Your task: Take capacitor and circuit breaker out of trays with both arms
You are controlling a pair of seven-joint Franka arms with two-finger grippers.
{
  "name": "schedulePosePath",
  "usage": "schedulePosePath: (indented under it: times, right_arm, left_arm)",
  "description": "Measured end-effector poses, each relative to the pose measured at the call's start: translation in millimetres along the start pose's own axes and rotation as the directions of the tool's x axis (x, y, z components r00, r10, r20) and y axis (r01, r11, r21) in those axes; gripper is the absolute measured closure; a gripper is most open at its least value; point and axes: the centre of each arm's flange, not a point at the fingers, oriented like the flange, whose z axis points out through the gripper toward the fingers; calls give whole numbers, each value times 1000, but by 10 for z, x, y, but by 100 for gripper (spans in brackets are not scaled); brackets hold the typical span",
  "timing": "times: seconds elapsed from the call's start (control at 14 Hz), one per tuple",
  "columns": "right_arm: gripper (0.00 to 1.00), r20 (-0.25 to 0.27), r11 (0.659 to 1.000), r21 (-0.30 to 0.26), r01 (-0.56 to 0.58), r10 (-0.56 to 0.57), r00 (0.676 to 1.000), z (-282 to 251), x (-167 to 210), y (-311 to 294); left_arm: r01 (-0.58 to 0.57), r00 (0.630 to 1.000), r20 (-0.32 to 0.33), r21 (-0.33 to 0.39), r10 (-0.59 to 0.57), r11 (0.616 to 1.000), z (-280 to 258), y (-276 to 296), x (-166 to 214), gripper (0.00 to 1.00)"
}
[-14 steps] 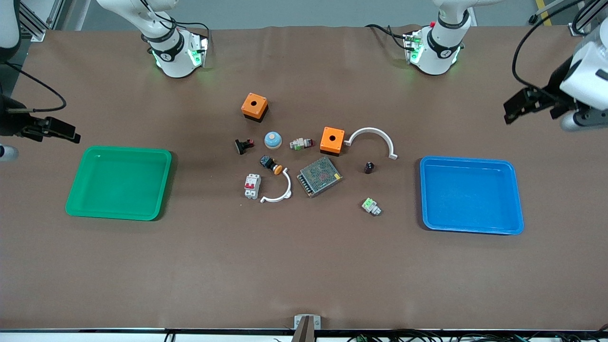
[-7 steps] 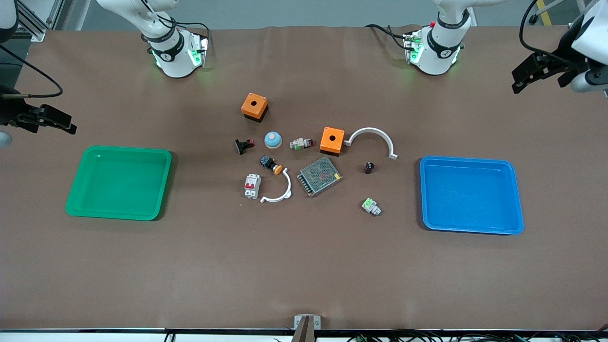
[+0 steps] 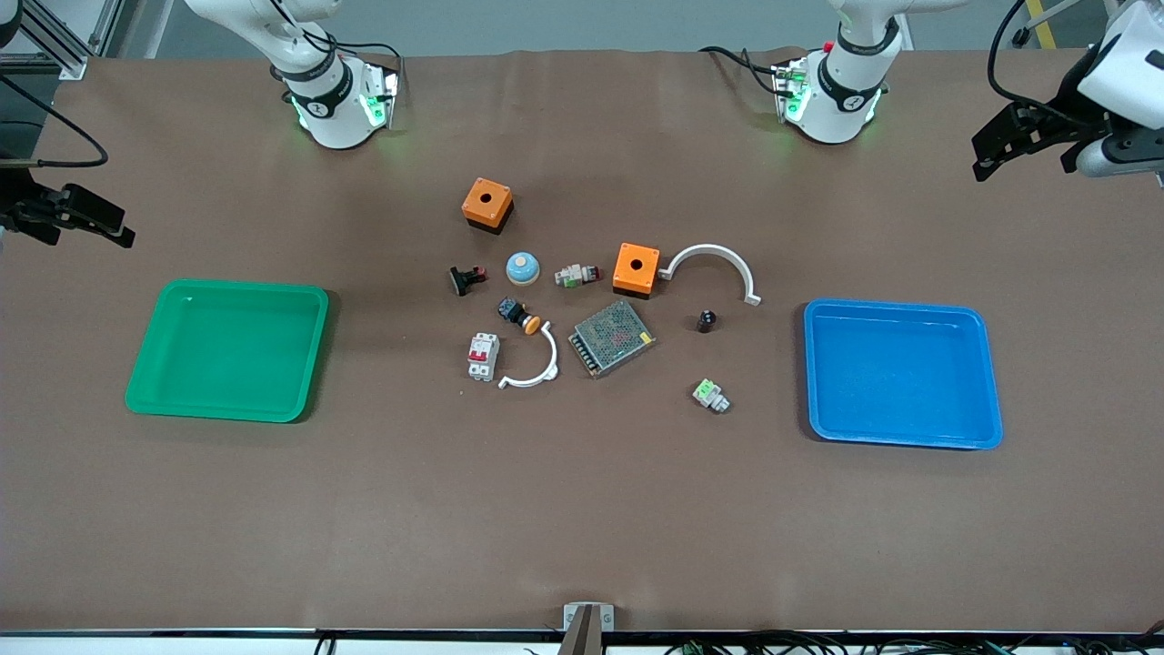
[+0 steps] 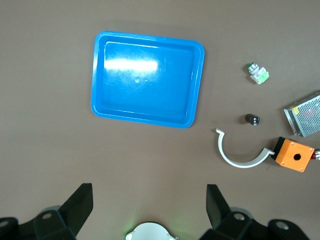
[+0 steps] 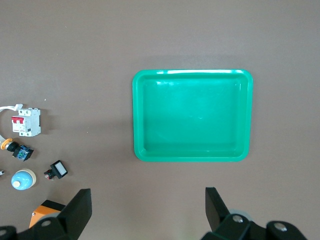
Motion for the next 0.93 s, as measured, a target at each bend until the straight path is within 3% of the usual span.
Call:
schedulePosePath:
  times: [0.93]
  right_arm:
    - [0,-1,999,-15,33,-33,999,20,-26,22]
  left_arm:
    - [-18,1000,-14,-3,18,1000,-38,-63,7,0]
